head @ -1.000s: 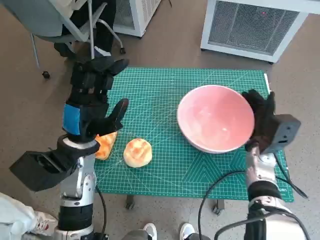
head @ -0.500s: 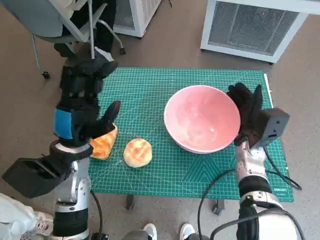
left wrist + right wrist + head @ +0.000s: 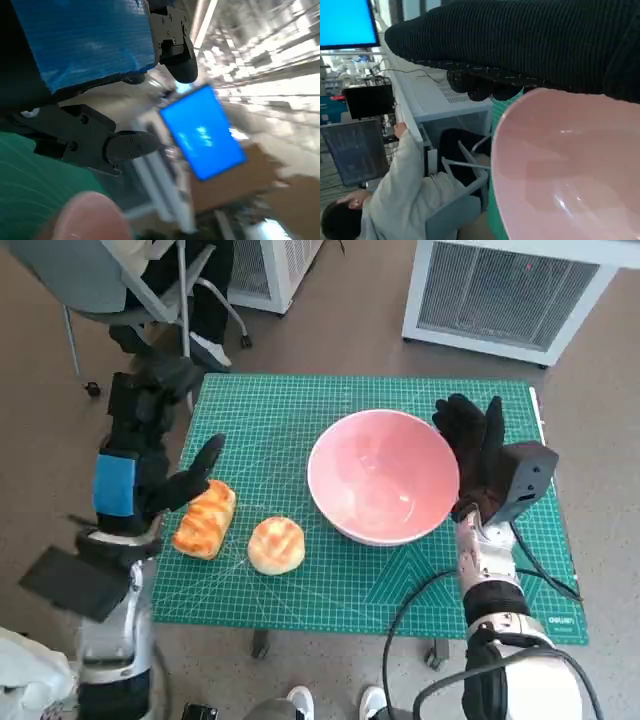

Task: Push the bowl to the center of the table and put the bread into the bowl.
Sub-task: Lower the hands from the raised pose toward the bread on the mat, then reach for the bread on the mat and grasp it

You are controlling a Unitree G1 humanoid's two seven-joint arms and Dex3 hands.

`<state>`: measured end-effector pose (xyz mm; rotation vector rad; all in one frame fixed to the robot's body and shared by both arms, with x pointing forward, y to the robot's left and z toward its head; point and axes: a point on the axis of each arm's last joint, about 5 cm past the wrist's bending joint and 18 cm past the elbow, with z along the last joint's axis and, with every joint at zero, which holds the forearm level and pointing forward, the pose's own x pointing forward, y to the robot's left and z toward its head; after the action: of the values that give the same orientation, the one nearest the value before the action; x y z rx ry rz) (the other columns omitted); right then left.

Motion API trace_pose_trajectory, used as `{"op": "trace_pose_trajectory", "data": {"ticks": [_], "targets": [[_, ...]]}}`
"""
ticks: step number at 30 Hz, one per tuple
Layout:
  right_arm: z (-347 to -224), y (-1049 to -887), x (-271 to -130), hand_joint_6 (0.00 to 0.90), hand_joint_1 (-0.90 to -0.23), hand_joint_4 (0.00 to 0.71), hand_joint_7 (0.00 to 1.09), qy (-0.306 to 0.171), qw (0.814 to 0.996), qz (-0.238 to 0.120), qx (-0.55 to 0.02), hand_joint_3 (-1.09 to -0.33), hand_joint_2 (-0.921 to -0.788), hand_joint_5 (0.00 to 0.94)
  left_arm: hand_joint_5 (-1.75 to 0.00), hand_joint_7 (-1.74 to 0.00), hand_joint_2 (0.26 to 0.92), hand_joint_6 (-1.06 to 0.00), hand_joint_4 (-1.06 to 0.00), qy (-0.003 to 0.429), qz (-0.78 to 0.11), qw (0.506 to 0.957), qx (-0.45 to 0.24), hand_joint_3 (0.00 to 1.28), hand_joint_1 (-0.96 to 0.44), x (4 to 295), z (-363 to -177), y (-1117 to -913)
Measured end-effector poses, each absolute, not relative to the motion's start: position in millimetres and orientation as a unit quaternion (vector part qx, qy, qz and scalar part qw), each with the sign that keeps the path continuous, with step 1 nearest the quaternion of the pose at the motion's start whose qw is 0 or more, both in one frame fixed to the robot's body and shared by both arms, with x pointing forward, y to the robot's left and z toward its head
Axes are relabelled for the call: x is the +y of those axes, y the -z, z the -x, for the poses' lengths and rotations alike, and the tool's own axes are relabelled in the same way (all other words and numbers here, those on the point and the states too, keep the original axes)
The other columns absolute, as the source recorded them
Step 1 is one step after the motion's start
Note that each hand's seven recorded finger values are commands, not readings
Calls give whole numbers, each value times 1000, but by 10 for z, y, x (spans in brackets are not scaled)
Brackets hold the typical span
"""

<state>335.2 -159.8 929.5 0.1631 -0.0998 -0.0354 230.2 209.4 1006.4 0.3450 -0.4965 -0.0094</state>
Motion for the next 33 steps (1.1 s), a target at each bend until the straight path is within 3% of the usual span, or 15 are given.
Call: {"op": "trace_pose_trajectory", "data": {"ticks": [5, 11, 18, 24, 29, 33], "targets": [[-3378, -9468, -1627, 113, -280, 418, 652, 20, 988, -64, -139, -572, -921, 5, -84, -406, 921, -235, -306, -17, -276, 943, -182, 255, -335, 2201, -2289, -10097], [-3368, -9792, -1660, 71, -285, 414, 716, 1, 954, -22, -299, -566, -921, 7, -9, -122, 921, -253, -233, -13, -382, 922, -61, 253, -424, 2305, -2309, -10143], [-3179, -10020, -1651, 68, -353, 426, 738, -30, 886, 46, -460, -547, -921, 12, 0, -48, 921, -228, -162, 15, -479, 874, 76, 237, -495, 2238, -2384, -10246], [-2955, -10059, -1645, 71, -396, 425, 747, -45, 838, 91, -536, -543, -921, 11, -6, -31, 921, -223, -161, 31, -527, 839, 131, 248, -524, 2106, -2441, -10305], [-2819, -10096, -1643, 73, -439, 421, 758, -45, 814, 108, -569, -546, -921, 8, -10, -23, 921, -226, -175, 40, -544, 825, 149, 278, -547, 2033, -2446, -10274], [-2752, -10112, -1638, 63, -440, 416, 762, -44, 809, 117, -575, -549, -921, 5, -13, -20, 921, -232, -187, 48, -550, 820, 153, 303, -557, 2000, -2446, -10247]]}}
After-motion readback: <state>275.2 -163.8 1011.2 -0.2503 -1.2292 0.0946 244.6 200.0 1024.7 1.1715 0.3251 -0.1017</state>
